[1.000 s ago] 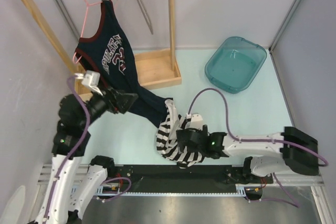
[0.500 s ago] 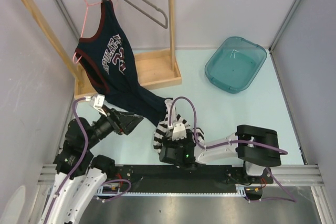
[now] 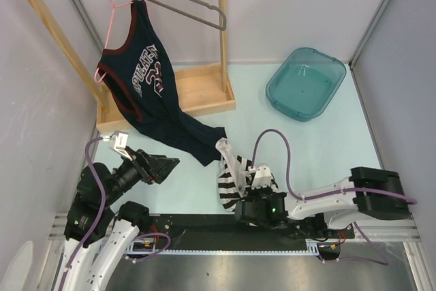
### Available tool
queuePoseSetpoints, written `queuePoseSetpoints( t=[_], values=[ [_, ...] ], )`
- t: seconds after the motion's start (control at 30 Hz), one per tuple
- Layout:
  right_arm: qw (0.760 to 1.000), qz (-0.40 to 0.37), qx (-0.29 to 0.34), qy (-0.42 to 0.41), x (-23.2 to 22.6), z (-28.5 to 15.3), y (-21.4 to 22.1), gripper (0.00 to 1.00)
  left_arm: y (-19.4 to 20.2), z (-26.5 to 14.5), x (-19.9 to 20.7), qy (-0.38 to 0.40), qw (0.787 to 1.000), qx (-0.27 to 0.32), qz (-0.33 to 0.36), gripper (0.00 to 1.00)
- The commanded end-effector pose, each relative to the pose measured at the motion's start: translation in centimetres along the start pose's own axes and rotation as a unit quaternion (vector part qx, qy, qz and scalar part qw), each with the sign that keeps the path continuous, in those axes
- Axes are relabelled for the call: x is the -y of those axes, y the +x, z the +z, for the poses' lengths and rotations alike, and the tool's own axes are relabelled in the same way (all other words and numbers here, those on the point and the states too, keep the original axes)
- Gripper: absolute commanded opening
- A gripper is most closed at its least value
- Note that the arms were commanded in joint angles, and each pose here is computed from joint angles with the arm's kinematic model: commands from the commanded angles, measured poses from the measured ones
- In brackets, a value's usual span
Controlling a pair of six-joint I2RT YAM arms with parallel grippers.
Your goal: Remove the tank top from the hanger
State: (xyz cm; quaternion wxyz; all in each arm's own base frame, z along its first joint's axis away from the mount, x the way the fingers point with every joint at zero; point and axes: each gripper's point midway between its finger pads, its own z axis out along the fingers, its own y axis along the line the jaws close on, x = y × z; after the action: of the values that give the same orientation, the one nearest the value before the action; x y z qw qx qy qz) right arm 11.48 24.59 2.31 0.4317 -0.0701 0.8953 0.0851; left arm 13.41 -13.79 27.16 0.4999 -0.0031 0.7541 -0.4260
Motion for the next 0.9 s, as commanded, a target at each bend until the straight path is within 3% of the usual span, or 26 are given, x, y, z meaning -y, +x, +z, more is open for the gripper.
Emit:
queuePoseSetpoints(
  t=[0.0, 0.2, 0.37, 0.5, 0.53, 0.57, 0.6, 0.67, 0.7, 0.77, 0.8, 0.87],
  values=[
    [0.998, 0.021, 0.034, 0.039, 2.9, -1.8, -3.5, 0.04, -0.9, -1.2, 0.9, -0.001, 1.000, 0.015, -0.003, 0.79],
    [0.987, 0.107, 0.116, 0.001, 4.1, -5.3, -12.8, 0.00, -1.5, -1.7, 1.3, -0.003, 1.000, 0.020, 0.013, 0.80],
    [0.961, 0.184, 0.207, -0.016, 7.2, -9.9, -22.4, 0.00, -2.0, -1.1, 1.4, 0.000, 0.999, 0.020, 0.028, 0.80],
    [0.936, 0.187, 0.295, 0.033, 10.9, -13.3, -31.0, 0.00, -2.0, -0.8, 1.6, 0.007, 0.999, 0.011, 0.039, 0.80],
    [0.934, 0.153, 0.314, 0.080, 13.2, -13.6, -32.9, 0.00, -2.0, -0.8, 1.7, 0.010, 0.999, 0.010, 0.041, 0.80],
    [0.920, 0.167, 0.345, 0.083, 13.4, -14.8, -36.1, 0.00, -2.1, -0.9, 1.9, 0.015, 0.999, 0.011, 0.046, 0.80],
    [0.921, 0.144, 0.351, 0.089, 13.8, -14.8, -37.8, 0.00, -2.3, -1.1, 2.3, 0.019, 0.999, 0.015, 0.049, 0.80],
    [0.894, 0.171, 0.395, 0.121, 17.2, -17.1, -42.7, 0.00, -2.6, -1.2, 2.8, 0.029, 0.998, 0.018, 0.054, 0.81],
    [0.904, 0.153, 0.385, 0.106, 16.6, -15.3, -44.3, 0.00, -2.8, -1.4, 3.2, 0.034, 0.998, 0.019, 0.056, 0.81],
    [0.884, 0.173, 0.413, 0.132, 19.9, -16.4, -48.0, 0.00, -3.0, -1.5, 3.6, 0.042, 0.997, 0.019, 0.059, 0.81],
    [0.893, 0.165, 0.399, 0.125, 19.8, -14.4, -49.1, 0.00, -3.0, -1.7, 3.9, 0.047, 0.997, 0.019, 0.060, 0.81],
    [0.888, 0.173, 0.397, 0.155, 22.4, -13.1, -50.6, 0.00, -3.2, -2.0, 4.2, 0.053, 0.996, 0.025, 0.064, 0.81]
  ],
)
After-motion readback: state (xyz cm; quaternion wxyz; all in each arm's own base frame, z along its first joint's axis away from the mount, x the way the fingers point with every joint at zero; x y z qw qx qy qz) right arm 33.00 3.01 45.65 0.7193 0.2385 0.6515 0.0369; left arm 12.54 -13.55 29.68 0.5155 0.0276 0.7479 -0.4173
